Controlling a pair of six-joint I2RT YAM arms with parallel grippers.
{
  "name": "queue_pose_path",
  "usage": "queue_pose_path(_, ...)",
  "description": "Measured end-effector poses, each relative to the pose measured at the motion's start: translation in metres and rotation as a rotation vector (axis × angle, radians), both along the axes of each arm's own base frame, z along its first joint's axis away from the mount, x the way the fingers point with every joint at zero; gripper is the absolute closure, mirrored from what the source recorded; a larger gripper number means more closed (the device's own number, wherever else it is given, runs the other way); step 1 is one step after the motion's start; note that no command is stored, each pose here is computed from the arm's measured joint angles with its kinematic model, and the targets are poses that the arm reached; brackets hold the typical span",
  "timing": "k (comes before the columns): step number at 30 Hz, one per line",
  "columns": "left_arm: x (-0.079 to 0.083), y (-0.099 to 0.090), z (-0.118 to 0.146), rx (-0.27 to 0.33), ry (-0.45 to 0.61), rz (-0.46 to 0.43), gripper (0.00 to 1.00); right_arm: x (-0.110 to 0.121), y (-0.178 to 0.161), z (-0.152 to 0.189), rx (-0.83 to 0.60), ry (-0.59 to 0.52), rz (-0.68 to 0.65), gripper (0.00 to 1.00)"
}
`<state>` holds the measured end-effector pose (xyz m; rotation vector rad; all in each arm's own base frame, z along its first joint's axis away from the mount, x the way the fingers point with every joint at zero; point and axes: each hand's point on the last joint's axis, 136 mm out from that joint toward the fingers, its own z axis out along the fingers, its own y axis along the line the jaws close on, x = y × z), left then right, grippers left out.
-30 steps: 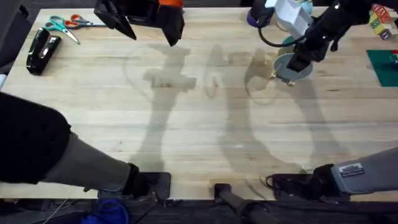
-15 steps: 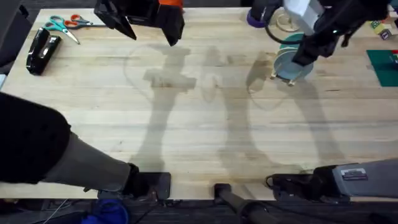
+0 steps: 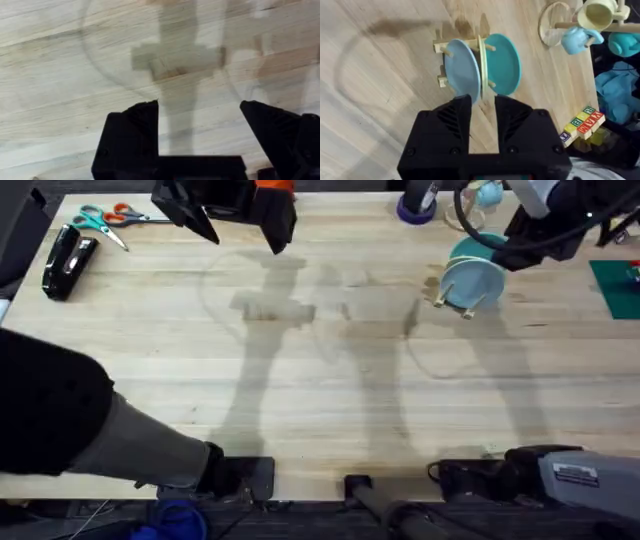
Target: Pick up the plates from the table one by one and place each into a slot on the dish rack.
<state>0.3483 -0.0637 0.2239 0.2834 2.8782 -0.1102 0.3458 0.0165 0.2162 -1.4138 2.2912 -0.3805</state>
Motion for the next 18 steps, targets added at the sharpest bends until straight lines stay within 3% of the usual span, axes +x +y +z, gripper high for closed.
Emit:
queue_pose_path(7, 0.0, 0.0, 0.0, 0.0, 0.0, 0.0, 0.007, -0.001, 0.001, 0.002, 0.003, -0.004, 0.001, 0.69)
queue_pose_path(8, 0.0, 0.0, 0.0, 0.0, 0.0, 0.0, 0.007, -0.001, 0.001, 0.002, 0.005, -0.004, -0.002, 0.625)
queue_pose_path(12, 0.0, 0.0, 0.0, 0.0, 0.0, 0.0, 0.007, -0.001, 0.005, 0.002, 0.004, -0.004, 0.013, 0.058)
queue_pose_path(18, 0.0, 0.0, 0.0, 0.0, 0.0, 0.0, 0.007, -0.002, 0.014, 0.002, 0.007, -0.004, 0.038, 0.009)
